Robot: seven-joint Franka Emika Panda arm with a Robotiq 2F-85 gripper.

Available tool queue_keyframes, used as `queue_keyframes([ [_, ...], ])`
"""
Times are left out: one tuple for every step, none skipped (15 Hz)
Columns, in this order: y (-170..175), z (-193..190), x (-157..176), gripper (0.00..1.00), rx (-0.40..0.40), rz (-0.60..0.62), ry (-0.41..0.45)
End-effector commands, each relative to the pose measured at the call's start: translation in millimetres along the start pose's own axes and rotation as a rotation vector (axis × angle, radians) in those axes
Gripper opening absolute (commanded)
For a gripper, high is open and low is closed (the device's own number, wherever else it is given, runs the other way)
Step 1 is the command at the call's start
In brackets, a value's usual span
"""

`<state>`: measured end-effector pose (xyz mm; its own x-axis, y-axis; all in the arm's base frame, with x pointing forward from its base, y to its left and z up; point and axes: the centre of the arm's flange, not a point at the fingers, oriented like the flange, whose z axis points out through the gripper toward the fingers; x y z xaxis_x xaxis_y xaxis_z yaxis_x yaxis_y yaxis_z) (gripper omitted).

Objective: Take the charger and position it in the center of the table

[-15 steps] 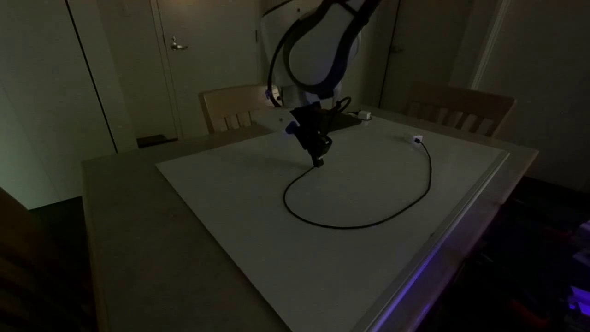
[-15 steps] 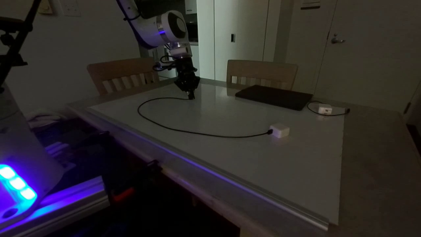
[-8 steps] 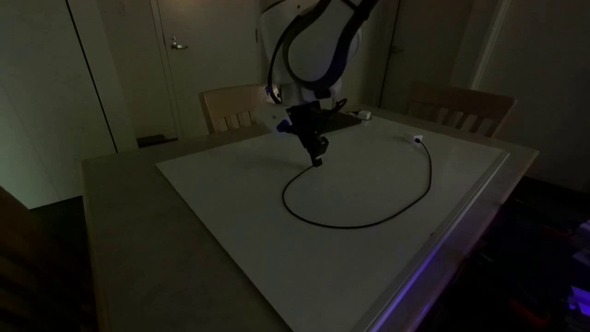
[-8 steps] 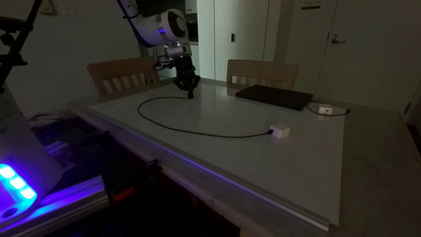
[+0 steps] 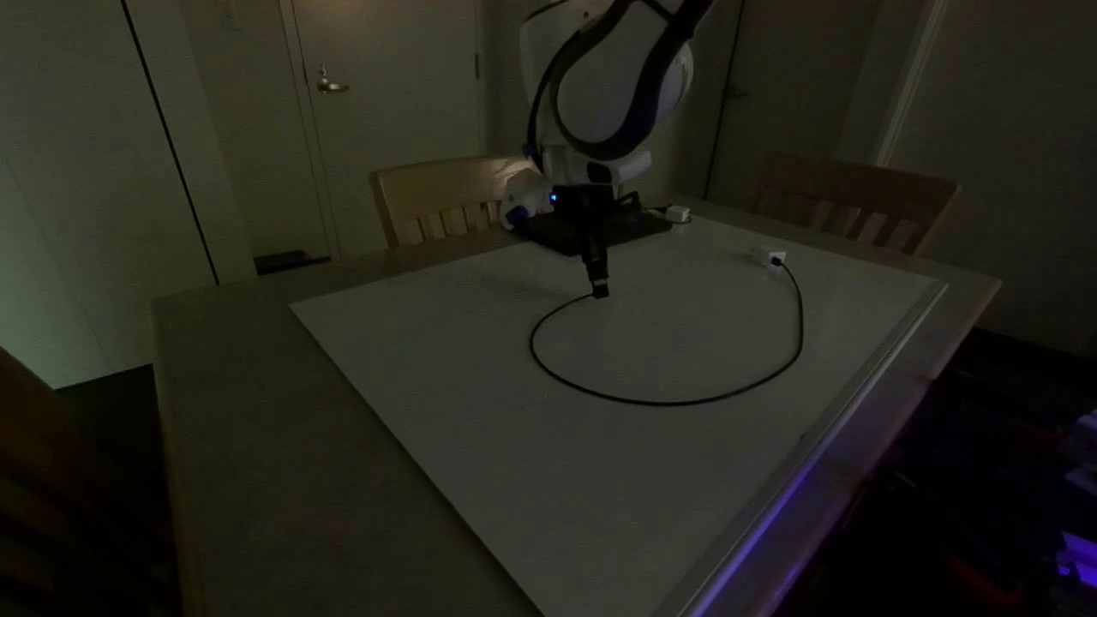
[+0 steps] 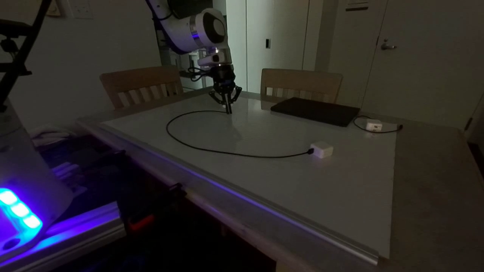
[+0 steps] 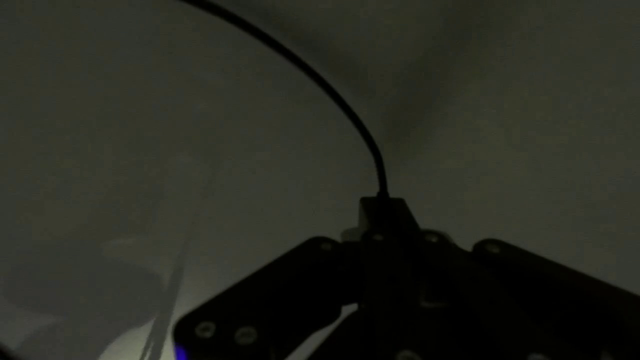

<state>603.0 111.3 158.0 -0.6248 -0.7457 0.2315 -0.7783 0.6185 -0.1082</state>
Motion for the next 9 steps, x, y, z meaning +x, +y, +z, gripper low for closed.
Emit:
queue_keyframes([
  [-2,2,38,0.02,-0.004,0.15,-0.046],
  [-6,2,53,0.02,-0.013,0.194,-0.049],
  [-8,4,65,0.02,-0.021,0.236,-0.046],
  [-9,6,78,0.02,-0.034,0.276,-0.035],
  [-9,7,90,0.02,-0.047,0.318,-0.03],
  [-6,9,105,0.02,-0.067,0.367,-0.016],
  [-5,11,116,0.02,-0.082,0.41,-0.011],
  [-3,13,128,0.02,-0.111,0.458,-0.008],
  [0,15,137,0.02,-0.135,0.491,-0.006],
])
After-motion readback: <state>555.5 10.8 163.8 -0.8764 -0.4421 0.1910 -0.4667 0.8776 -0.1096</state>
